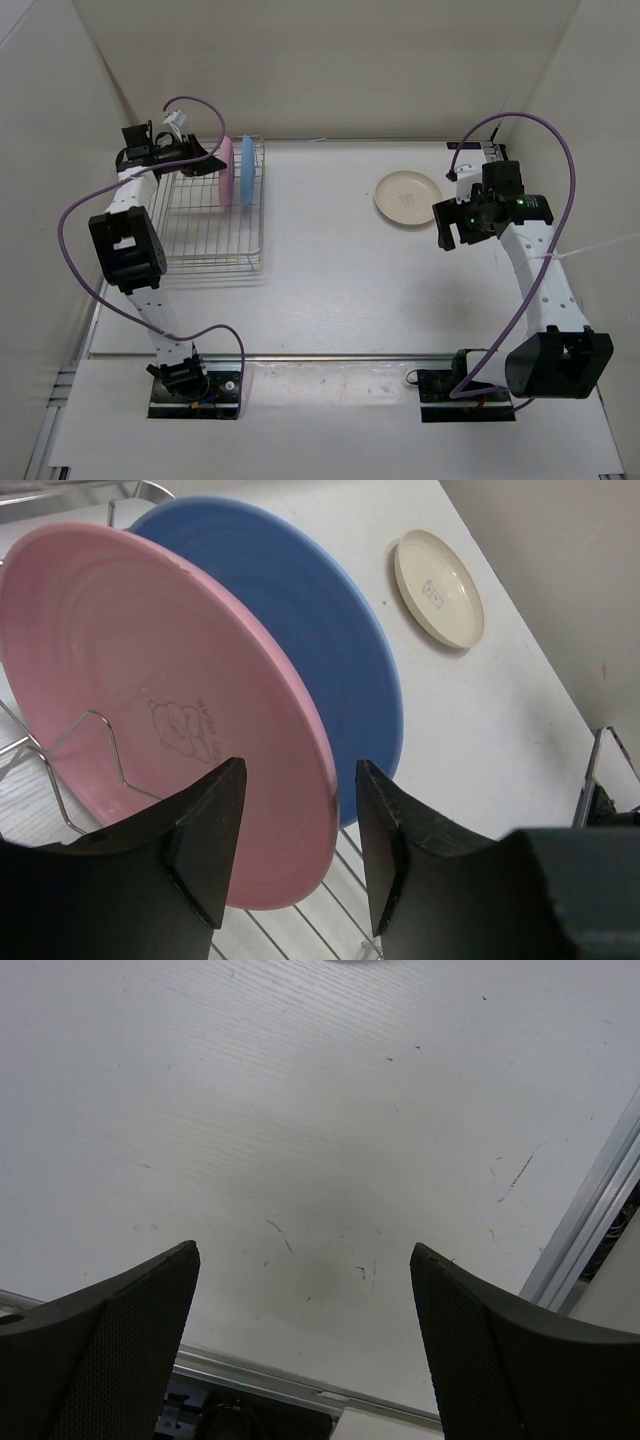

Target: Unload the plates from the dish rack

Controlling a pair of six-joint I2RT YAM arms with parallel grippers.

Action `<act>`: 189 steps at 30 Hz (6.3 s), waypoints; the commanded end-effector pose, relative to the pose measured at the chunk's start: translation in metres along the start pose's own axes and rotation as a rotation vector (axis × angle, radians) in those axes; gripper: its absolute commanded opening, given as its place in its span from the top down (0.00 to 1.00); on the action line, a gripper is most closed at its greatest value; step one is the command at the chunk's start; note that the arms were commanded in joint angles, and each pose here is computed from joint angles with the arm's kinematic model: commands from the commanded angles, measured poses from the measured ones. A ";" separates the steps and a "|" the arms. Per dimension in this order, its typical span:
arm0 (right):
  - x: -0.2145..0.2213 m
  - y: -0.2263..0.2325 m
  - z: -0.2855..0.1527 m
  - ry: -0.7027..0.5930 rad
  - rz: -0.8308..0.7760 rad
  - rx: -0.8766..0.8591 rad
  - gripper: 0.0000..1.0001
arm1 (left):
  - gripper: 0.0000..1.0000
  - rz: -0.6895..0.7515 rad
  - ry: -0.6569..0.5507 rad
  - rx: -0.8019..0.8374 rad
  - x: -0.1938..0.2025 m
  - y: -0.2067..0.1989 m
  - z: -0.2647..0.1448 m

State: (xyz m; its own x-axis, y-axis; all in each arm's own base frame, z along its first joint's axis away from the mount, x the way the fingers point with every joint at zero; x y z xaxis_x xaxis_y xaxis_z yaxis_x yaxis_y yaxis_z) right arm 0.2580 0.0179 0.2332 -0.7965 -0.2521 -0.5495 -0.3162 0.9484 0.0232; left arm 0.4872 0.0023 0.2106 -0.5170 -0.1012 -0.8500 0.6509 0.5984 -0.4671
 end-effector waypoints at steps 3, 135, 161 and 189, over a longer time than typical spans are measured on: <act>-0.002 0.000 0.000 -0.016 0.002 0.010 0.11 | 0.46 0.029 -0.007 0.054 -0.010 -0.012 0.005; -0.147 -0.093 0.191 -0.196 0.450 -0.013 1.00 | 0.00 0.440 0.066 -0.800 -0.054 -0.254 -0.170; -0.132 -0.103 0.218 -0.110 0.450 -0.033 0.88 | 0.00 0.405 0.059 -0.743 -0.048 -0.254 -0.171; -0.150 -0.116 0.121 -0.195 0.399 0.041 0.25 | 0.00 0.321 -0.011 -0.528 -0.006 -0.188 -0.124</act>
State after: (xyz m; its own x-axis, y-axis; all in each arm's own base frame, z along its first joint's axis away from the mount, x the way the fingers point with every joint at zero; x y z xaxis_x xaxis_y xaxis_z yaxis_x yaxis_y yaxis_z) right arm 0.4841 -0.0138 0.1254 -0.8327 0.1986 -0.5169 0.0616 0.9609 0.2701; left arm 0.2847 -0.0048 0.3121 -0.4789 0.1699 -0.8612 0.3251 0.9457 0.0058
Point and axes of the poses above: each gripper's point midway between its finger pads, its own z axis out along the fingers, its own y axis along the line the jaws close on, x = y × z, the point moved 5 cm from there along -z, back along the fingers, and after that the axes turned 5 degrees about z, right-handed, at the moved point
